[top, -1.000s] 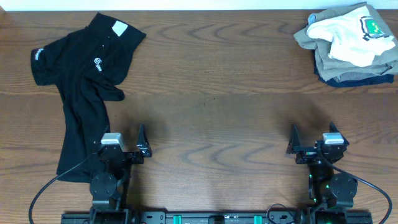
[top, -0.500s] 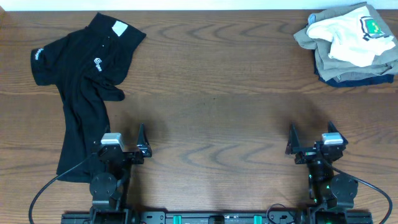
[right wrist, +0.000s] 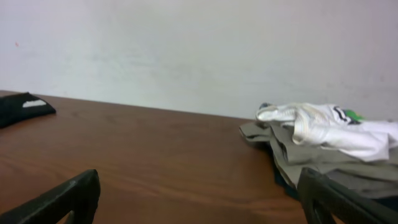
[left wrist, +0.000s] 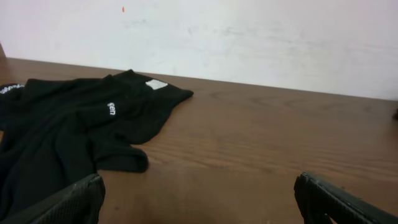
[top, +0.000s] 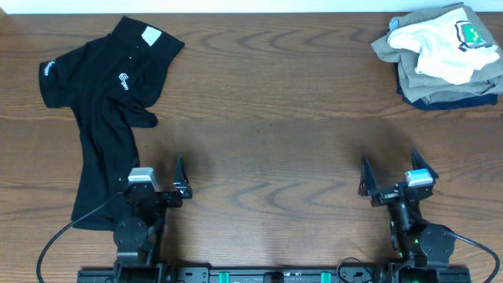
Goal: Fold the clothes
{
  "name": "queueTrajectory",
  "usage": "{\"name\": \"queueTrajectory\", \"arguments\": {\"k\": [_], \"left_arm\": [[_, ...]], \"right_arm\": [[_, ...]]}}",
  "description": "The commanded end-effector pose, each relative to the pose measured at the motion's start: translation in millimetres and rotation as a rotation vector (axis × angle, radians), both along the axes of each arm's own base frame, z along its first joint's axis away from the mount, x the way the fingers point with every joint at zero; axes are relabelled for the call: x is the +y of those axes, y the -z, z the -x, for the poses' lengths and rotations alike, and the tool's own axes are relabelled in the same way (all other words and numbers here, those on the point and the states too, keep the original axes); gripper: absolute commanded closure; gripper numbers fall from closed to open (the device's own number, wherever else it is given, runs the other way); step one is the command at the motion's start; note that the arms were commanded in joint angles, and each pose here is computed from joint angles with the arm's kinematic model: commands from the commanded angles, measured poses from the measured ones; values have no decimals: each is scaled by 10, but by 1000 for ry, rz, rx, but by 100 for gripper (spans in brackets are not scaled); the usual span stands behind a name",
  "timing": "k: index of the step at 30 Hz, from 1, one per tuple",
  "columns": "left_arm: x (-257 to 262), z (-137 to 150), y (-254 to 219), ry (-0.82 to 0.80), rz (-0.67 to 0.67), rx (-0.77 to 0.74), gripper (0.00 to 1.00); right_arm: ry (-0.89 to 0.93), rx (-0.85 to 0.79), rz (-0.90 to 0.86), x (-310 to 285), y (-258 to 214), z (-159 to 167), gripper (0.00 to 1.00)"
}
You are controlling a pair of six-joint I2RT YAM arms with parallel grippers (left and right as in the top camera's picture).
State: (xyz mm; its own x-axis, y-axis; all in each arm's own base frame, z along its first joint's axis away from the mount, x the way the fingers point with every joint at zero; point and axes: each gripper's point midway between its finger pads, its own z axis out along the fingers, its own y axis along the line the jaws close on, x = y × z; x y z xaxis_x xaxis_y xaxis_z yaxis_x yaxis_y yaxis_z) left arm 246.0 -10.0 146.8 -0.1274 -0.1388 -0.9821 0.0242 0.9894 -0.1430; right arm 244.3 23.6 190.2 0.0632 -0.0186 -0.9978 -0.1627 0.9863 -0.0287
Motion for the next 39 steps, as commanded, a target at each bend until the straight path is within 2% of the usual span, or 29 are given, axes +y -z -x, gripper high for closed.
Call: {"name": "queueTrajectory", "arguments": {"k": [1,8,14,20,26,31,34,39], "left_arm": [[-16,13,193,9,-15,75,2],[-17,-13,59,9,-16,103,2],[-22,-158,-168,10,-19,187,2],[-34,-442,-359,11,-25,344,2],[-33,-732,-454,8,-32,539,2],[92,-850,-414,-25,-31,750,2],[169,-895,-364,-31,-42,868,2],[170,-1064,-266,-30,-30,911,2]], "right_arm": [[-24,-8,-13,45,-22,11,1],[-25,37,-29,45,-4,-25,1],[-27,118,-31,43,-165,-157,1],[-104,220,-16,154,-405,-454,1],[-206,393,-47,299,-497,-878,1],[-221,596,-71,310,-350,-1190,1],[-290,720,-10,424,-192,-1302,1],[-382,821,-8,666,35,-1521,1]]}}
